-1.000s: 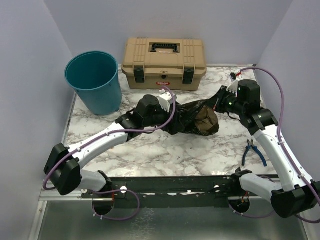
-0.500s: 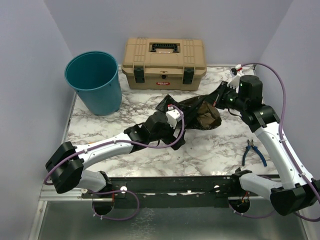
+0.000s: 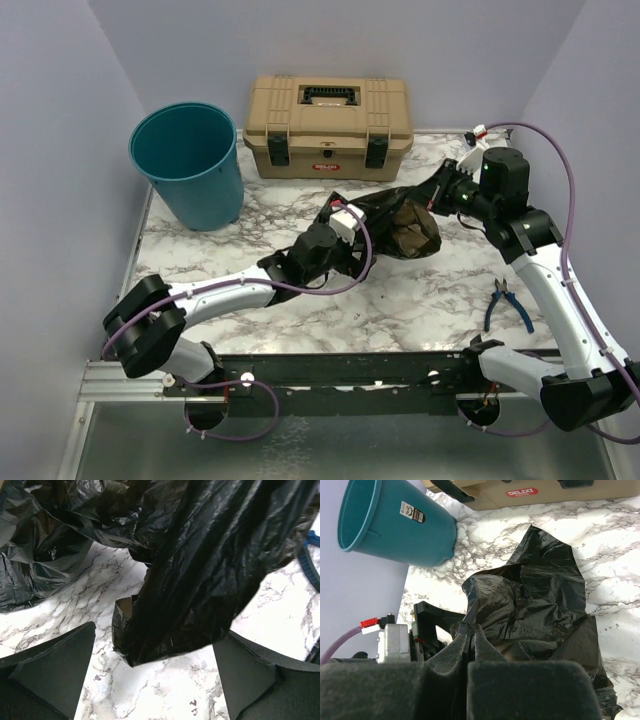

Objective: Put the trash bags into the trash bin

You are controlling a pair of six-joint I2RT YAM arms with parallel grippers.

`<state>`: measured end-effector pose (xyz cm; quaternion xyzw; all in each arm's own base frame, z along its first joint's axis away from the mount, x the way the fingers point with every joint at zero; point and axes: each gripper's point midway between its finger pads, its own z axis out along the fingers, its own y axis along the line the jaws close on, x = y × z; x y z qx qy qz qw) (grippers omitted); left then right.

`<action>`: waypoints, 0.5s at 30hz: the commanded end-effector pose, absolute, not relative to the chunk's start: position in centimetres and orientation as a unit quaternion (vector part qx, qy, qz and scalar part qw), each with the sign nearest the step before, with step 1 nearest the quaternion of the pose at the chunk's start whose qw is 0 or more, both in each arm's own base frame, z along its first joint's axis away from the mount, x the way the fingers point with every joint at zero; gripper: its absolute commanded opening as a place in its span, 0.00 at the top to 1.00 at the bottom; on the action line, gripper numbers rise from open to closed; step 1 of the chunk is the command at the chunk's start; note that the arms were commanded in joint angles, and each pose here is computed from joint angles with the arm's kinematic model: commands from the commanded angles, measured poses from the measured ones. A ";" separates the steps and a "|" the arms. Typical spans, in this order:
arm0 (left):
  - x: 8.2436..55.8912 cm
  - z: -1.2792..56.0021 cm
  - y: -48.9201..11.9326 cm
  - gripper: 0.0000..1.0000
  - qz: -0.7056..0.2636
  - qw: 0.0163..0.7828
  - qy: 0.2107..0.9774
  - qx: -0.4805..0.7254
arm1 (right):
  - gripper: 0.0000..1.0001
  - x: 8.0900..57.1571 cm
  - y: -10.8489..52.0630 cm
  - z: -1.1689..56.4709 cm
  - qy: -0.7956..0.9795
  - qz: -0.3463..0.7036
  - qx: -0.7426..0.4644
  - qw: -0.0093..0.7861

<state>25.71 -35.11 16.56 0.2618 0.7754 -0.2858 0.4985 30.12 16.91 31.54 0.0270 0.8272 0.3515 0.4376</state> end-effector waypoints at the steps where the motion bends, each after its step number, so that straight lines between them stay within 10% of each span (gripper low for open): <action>1: 27.5 17.4 -35.5 0.01 -0.271 0.529 0.764 0.250 | 0.99 29.3 17.2 32.8 0.823 0.367 0.019 0.434; 8: 28.8 18.4 -35.6 0.04 -0.290 0.537 0.752 0.248 | 0.99 29.1 17.5 33.1 0.820 0.374 0.014 0.433; 15: 27.0 22.4 -38.3 0.41 -0.397 0.517 0.707 0.274 | 0.99 29.5 17.4 31.0 0.829 0.366 0.023 0.423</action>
